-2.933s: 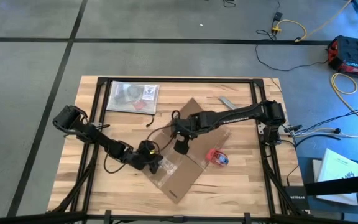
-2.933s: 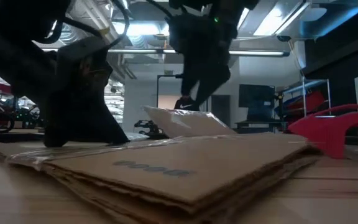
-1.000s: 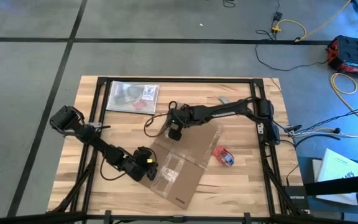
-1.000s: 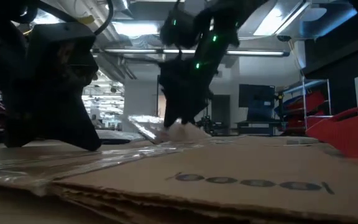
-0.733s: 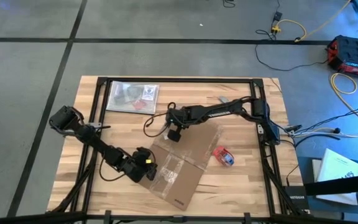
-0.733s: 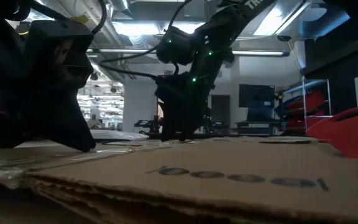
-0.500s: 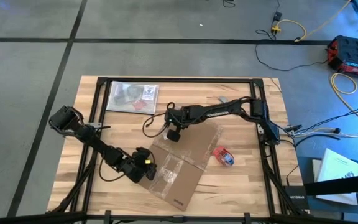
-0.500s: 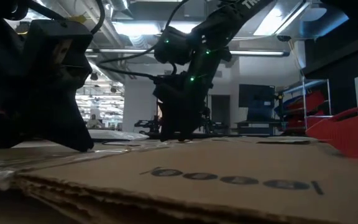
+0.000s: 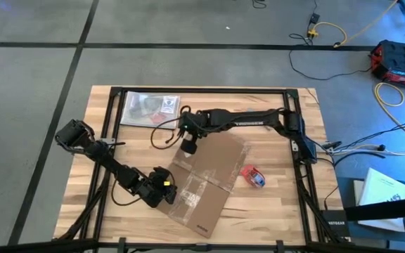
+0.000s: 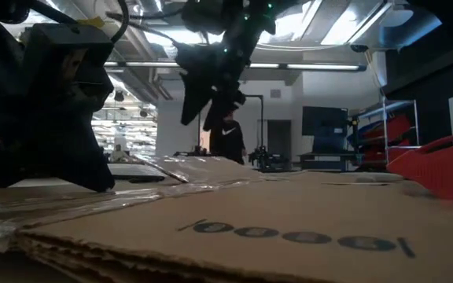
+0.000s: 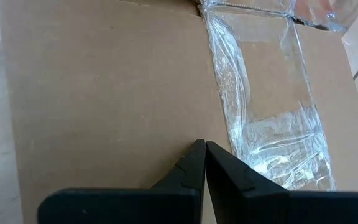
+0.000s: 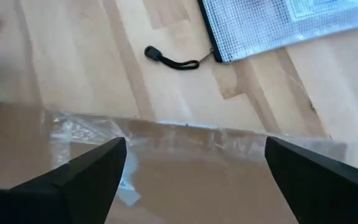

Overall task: Unpack boxes
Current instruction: Break down the box until it is fully flat

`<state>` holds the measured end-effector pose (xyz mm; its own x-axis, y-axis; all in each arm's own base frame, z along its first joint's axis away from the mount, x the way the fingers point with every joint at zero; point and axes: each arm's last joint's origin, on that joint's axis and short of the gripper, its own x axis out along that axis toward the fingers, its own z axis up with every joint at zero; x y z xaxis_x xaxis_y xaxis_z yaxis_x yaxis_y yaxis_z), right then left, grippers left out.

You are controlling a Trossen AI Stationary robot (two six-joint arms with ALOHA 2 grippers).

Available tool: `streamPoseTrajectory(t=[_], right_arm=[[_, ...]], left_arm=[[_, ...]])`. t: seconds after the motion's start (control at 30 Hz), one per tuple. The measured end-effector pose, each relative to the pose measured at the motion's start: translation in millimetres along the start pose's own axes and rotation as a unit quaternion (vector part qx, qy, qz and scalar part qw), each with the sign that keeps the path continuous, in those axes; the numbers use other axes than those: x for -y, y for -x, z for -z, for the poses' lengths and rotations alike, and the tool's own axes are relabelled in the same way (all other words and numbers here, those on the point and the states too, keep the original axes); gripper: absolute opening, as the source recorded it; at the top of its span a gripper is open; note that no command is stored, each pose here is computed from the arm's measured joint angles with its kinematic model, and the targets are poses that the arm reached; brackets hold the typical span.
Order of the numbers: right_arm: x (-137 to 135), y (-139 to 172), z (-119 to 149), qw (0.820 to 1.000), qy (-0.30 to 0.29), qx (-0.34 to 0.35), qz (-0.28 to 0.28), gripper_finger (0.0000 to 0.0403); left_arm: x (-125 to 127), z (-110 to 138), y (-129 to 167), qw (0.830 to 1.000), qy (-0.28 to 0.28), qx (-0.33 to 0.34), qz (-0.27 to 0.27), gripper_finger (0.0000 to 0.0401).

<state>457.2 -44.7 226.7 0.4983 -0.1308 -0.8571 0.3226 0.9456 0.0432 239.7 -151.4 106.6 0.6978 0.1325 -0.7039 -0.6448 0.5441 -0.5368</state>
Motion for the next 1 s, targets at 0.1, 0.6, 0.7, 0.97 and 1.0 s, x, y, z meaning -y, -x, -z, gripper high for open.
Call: streamPoseTrajectory(t=[0.1, 0.6, 0.7, 0.97, 1.0], right_arm=[[0.0, 14.3, -1.8, 1.0, -0.007, -0.001, 0.0, 0.0367], [-19.3, 64.2, 22.2, 0.995, 0.005, -0.097, -0.03, 0.0367], [-28.5, 71.2, 32.7, 0.991, 0.021, -0.129, -0.027, 0.0367], [-67.0, 68.1, 68.8, 0.978, 0.078, -0.191, -0.028, 0.0367], [-71.6, 64.7, 74.4, 0.977, 0.082, -0.194, -0.029, 0.0367]], left_arm=[[-0.4, 0.2, 0.0, 1.0, 0.002, 0.001, -0.002, 0.0], [-7.3, -14.9, -7.1, 0.998, 0.027, 0.048, -0.037, 0.0], [-7.4, -19.5, -9.5, 0.998, 0.02, 0.054, -0.037, 0.0], [-6.0, -28.8, -14.5, 0.997, 0.012, 0.065, -0.031, 0.0], [-6.2, -29.9, -15.1, 0.997, 0.014, 0.066, -0.032, 0.0]])
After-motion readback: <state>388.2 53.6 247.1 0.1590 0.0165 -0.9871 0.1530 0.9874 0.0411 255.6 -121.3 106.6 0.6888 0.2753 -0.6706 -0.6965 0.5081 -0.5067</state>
